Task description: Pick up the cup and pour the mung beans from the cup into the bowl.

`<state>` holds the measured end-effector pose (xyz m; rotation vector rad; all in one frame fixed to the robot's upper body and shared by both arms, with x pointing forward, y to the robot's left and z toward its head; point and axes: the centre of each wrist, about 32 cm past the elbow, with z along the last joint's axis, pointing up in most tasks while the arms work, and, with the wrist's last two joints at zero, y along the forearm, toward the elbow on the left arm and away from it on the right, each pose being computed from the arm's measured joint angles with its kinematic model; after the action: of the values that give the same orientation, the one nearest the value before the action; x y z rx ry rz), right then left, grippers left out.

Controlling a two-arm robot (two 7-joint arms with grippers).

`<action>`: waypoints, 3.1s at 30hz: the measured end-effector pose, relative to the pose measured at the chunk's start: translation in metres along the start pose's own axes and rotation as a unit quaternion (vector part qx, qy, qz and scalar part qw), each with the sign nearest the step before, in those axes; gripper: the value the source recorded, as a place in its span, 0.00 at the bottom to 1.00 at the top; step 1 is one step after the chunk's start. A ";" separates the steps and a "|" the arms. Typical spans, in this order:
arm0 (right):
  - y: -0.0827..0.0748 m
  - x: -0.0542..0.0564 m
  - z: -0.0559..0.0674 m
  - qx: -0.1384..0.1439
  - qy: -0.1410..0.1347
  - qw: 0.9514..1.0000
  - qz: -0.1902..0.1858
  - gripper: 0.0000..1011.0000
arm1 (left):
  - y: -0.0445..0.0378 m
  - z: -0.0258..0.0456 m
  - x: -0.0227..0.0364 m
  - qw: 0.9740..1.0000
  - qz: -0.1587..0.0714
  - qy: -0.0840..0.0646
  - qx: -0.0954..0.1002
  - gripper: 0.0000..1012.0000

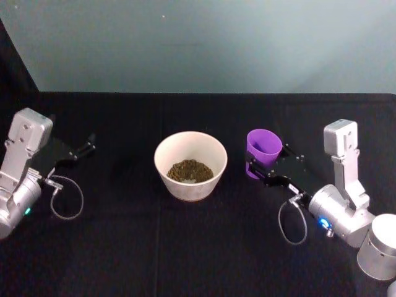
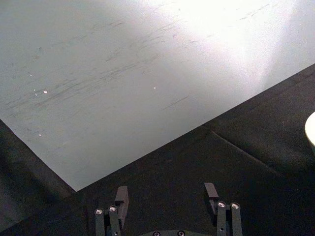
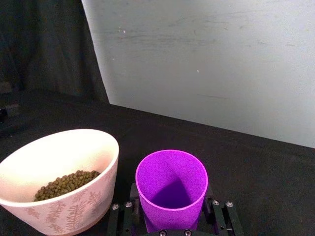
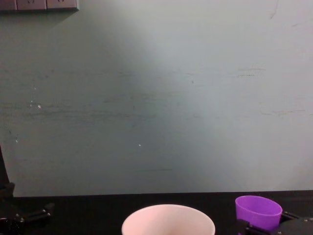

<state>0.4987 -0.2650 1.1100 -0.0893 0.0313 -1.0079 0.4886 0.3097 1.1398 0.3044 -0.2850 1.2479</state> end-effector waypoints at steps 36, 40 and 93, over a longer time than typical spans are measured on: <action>-0.034 0.009 0.075 0.091 -0.067 0.992 -0.056 0.99 | 0.0000 0.0000 0.0000 1.000 0.000 0.000 0.000 0.99; -0.040 0.016 0.076 0.088 -0.068 0.991 -0.069 0.99 | 0.0000 0.0000 0.0000 1.000 0.000 0.000 0.000 0.99; -0.050 0.030 0.007 0.004 -0.034 0.989 -0.142 0.99 | 0.0000 0.0000 0.0000 1.000 0.000 0.000 0.000 0.99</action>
<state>0.4732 -0.3165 1.1221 -0.1228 -0.0493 -1.2898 0.4886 0.3097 1.1398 0.3044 -0.2850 1.2479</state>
